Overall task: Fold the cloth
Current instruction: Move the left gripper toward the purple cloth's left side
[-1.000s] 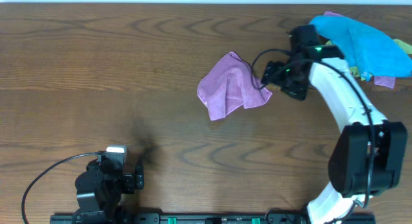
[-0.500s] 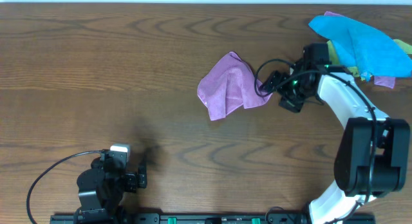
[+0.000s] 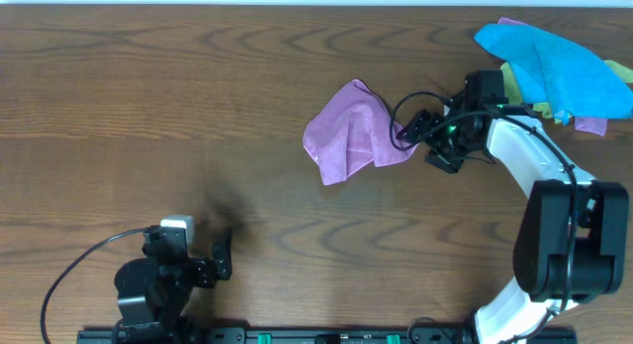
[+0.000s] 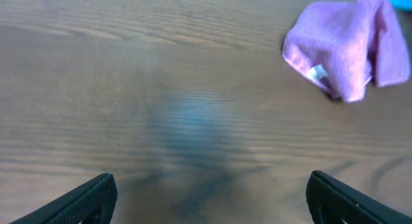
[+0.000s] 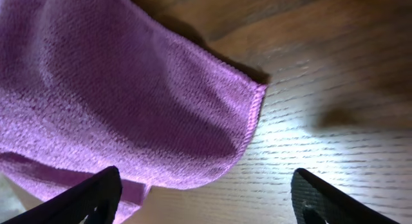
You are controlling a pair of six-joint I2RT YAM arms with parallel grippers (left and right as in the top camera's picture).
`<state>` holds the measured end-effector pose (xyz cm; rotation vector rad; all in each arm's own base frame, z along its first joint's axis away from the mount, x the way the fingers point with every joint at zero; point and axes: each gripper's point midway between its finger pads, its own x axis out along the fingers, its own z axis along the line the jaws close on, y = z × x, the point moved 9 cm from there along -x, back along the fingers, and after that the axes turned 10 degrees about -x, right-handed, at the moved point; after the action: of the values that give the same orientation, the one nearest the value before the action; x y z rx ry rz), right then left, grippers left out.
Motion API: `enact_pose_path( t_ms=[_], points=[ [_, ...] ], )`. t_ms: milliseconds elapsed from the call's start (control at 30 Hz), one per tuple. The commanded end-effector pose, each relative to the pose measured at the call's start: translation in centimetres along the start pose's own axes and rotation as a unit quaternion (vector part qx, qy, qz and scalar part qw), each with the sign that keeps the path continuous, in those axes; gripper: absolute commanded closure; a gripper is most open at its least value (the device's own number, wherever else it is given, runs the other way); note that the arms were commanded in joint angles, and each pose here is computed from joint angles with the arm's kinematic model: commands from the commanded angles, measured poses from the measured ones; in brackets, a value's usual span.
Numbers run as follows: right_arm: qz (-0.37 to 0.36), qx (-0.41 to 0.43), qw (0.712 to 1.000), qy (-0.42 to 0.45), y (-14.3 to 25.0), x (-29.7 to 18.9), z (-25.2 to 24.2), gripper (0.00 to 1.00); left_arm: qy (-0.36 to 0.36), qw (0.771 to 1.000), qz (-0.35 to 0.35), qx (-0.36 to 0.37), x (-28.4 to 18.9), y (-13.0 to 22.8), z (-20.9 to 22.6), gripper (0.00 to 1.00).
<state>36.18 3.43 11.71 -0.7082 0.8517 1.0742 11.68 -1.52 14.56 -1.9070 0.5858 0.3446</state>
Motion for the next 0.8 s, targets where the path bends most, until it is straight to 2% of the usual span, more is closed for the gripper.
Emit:
enact_pose_path(
  t_ms=[0, 333, 600, 767],
  points=[
    [-0.021, 0.007, 1.0, 0.012, -0.3, -0.7, -0.1, 0.16, 0.017, 0.998, -0.01, -0.057, -1.1, -1.7, -1.1, 0.05],
    [-0.038, 0.027, 0.999, 0.012, -0.9, -0.6, -0.1, 0.17, -0.009, 0.993, 0.073, -0.087, -0.6, -7.9, -2.9, 0.05],
    [-0.034, 0.04, 0.999, 0.009, -1.0, 0.1, -0.4, 0.17, 0.009, 0.983, 0.148, -0.111, 2.9, -14.7, -4.4, 0.05],
    [-0.028, 0.049, 0.998, 0.013, -1.0, 0.7, -0.8, 0.17, 0.042, 0.978, 0.171, -0.113, 5.4, -18.0, -5.2, 0.05]
  ],
)
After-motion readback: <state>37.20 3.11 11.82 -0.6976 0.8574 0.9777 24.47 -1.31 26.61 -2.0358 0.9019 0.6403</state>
